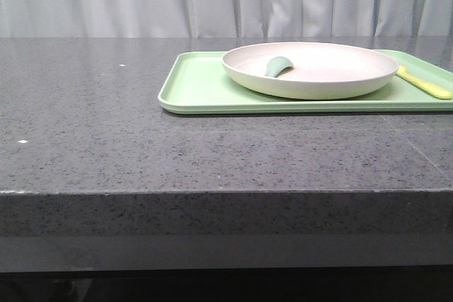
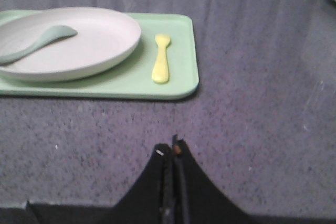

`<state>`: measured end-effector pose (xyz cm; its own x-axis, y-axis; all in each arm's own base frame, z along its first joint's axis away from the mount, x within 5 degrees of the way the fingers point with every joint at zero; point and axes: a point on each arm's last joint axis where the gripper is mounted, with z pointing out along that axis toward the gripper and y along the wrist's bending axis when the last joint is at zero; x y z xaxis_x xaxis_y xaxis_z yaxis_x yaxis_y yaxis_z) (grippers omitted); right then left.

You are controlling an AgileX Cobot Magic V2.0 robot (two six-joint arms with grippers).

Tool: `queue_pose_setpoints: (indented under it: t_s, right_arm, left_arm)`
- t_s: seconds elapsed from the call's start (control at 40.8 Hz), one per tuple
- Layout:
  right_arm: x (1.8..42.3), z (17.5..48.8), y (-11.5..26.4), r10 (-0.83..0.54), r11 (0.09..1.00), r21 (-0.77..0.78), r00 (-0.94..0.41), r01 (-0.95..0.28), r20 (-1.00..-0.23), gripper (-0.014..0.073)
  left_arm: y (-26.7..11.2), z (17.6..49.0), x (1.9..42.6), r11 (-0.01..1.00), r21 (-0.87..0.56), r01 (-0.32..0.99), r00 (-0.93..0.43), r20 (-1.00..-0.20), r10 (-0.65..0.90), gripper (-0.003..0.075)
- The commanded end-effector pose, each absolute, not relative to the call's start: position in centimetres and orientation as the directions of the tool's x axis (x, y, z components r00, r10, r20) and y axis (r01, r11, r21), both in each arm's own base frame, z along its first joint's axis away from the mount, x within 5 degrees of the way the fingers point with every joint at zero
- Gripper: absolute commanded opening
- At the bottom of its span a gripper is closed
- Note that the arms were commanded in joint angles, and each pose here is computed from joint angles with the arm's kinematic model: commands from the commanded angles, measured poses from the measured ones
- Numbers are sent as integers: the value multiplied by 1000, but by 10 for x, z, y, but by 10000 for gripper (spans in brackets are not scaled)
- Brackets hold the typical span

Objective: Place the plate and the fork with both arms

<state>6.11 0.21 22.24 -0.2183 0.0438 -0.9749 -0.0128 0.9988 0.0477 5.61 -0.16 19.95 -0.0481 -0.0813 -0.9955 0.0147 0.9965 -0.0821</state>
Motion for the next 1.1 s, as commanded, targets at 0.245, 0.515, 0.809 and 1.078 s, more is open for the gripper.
queue_pose_setpoints:
  t_s: [0.245, 0.515, 0.809, 1.078]
  right_arm:
    - [54, 185, 1, 30, 1000, 31, -146, -4, -989, -69]
    - [54, 185, 1, 30, 1000, 31, -149, -2, -988, -69]
    - [54, 185, 1, 30, 1000, 31, -149, -2, -988, -69]
    - [54, 185, 1, 30, 1000, 31, -149, -2, -988, -69]
  left_arm:
    - [-1, 208, 55, 996, -84, 13, 59, -995, -84, -18]
    - [-1, 208, 55, 996, -84, 13, 59, -995, -84, -18]
    - [-1, 208, 55, 996, -84, 13, 59, -995, -84, -18]
    - [-1, 208, 55, 996, -84, 13, 59, -995, -84, -18]
